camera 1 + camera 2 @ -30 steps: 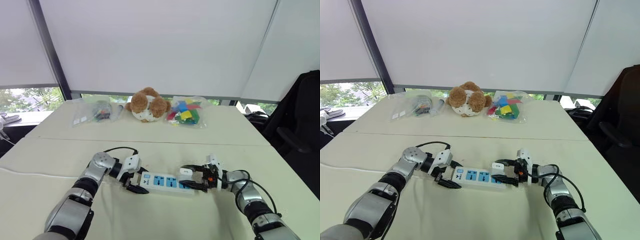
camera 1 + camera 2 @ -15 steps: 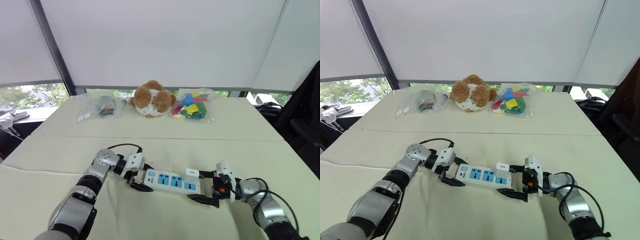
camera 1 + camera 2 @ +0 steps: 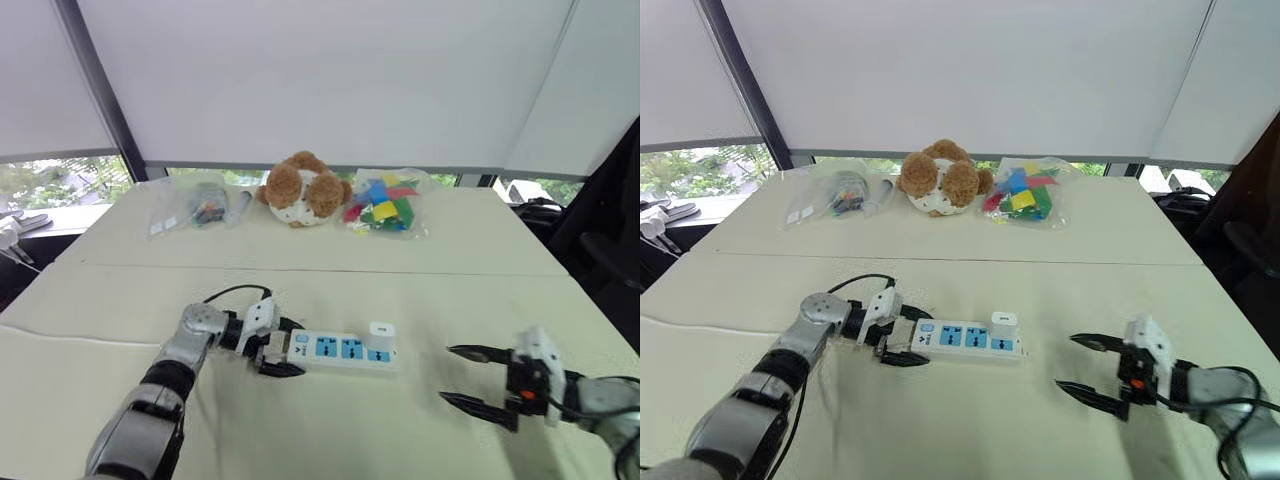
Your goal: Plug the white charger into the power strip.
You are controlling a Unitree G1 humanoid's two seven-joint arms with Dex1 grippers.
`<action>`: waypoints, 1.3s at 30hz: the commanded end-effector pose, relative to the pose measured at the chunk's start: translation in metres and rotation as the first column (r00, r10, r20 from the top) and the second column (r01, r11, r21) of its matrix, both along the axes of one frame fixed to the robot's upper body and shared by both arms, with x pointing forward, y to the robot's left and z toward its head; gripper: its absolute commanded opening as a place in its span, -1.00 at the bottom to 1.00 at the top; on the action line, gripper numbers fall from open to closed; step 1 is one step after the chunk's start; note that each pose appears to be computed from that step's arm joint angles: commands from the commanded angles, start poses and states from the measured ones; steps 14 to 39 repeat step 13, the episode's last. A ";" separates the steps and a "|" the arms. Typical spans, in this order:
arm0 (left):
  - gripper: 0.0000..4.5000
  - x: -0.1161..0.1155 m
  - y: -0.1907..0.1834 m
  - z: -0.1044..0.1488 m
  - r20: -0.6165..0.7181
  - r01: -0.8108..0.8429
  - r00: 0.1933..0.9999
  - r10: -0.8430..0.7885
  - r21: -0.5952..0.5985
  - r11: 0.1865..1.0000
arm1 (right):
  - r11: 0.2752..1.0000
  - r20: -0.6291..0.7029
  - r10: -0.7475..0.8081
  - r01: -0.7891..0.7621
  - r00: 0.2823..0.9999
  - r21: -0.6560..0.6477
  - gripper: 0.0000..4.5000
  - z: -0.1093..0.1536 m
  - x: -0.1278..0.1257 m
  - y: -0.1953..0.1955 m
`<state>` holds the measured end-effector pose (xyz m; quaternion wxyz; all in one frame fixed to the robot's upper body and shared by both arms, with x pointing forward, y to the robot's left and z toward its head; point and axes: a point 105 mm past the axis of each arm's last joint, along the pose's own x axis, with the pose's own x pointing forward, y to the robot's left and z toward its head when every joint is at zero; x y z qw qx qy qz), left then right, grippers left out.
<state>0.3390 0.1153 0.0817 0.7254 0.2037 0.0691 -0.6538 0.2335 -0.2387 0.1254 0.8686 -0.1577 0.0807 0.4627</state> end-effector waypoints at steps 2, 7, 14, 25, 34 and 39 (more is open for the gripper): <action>0.98 -0.011 0.024 0.041 0.002 -0.131 0.991 0.132 -0.088 0.987 | 0.999 -0.005 -0.051 0.051 0.999 -0.007 0.91 0.027 -0.017 -0.016; 0.98 -0.032 0.060 0.063 -0.116 -0.344 0.937 0.330 -0.134 0.929 | 0.991 -0.115 -0.129 0.132 0.985 0.019 0.91 0.021 -0.029 -0.032; 0.98 -0.028 0.102 0.060 -0.228 -0.656 0.755 0.615 -0.275 0.703 | 0.915 -0.094 -0.329 0.342 0.939 0.213 0.91 0.025 -0.007 -0.050; 0.98 -0.028 0.102 0.060 -0.228 -0.656 0.755 0.615 -0.275 0.703 | 0.915 -0.094 -0.329 0.342 0.939 0.213 0.91 0.025 -0.007 -0.050; 0.98 -0.028 0.102 0.060 -0.228 -0.656 0.755 0.615 -0.275 0.703 | 0.915 -0.094 -0.329 0.342 0.939 0.213 0.91 0.025 -0.007 -0.050; 0.98 -0.028 0.102 0.060 -0.228 -0.656 0.755 0.615 -0.275 0.703 | 0.915 -0.094 -0.329 0.342 0.939 0.213 0.91 0.025 -0.007 -0.050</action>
